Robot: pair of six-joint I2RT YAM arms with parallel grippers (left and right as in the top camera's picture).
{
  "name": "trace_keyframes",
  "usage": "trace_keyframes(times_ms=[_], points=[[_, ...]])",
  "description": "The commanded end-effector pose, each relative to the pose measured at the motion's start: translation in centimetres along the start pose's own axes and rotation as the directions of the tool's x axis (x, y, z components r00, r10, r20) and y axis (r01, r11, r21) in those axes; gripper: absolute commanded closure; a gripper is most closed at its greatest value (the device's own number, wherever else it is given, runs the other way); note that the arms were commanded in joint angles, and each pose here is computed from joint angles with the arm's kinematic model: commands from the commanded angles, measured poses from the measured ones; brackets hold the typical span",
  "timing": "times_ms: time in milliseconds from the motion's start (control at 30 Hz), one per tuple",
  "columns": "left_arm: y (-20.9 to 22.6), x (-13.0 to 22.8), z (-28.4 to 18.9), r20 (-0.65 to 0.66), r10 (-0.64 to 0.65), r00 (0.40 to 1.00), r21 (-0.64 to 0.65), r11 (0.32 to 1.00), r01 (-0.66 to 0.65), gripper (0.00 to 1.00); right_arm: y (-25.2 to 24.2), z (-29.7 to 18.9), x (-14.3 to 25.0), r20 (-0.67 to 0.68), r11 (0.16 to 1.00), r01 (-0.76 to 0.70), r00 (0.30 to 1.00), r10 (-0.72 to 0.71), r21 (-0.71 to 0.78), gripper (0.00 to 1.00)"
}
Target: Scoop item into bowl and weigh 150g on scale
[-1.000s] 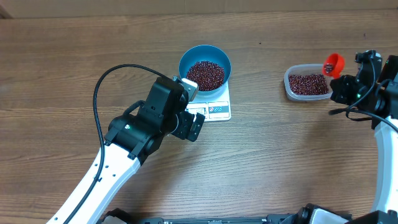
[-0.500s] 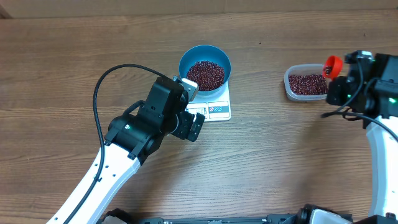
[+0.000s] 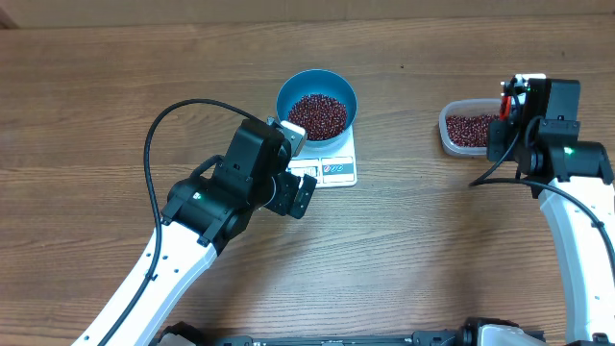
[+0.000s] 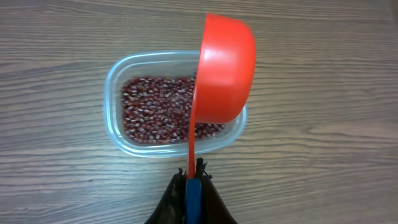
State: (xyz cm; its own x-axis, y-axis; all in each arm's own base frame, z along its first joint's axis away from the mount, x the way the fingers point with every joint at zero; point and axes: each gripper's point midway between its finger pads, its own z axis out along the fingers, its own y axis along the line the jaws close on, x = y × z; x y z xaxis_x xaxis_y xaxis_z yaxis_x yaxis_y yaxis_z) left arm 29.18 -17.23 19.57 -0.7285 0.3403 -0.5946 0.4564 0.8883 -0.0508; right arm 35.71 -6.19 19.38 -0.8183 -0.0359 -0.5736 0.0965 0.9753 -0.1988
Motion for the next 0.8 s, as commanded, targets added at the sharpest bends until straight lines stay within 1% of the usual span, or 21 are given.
trace_keyframes(times_ms=[0,167,767], points=[[-0.09,0.23,0.26,-0.01,0.015,1.0,0.007,1.0,-0.014,0.0,-1.66,-0.77,-0.23,0.014,0.996,-0.003,1.0,0.002,0.093,0.96],[-0.09,0.22,0.26,-0.01,0.015,1.0,0.007,1.0,-0.014,0.01,-2.43,-0.86,-0.19,0.011,0.991,-0.004,1.0,0.003,0.137,0.96],[-0.09,0.23,0.26,-0.01,0.015,1.0,0.007,1.0,-0.014,0.01,-2.33,-0.78,-0.65,0.028,0.991,-0.002,1.0,-0.002,0.132,0.96]])
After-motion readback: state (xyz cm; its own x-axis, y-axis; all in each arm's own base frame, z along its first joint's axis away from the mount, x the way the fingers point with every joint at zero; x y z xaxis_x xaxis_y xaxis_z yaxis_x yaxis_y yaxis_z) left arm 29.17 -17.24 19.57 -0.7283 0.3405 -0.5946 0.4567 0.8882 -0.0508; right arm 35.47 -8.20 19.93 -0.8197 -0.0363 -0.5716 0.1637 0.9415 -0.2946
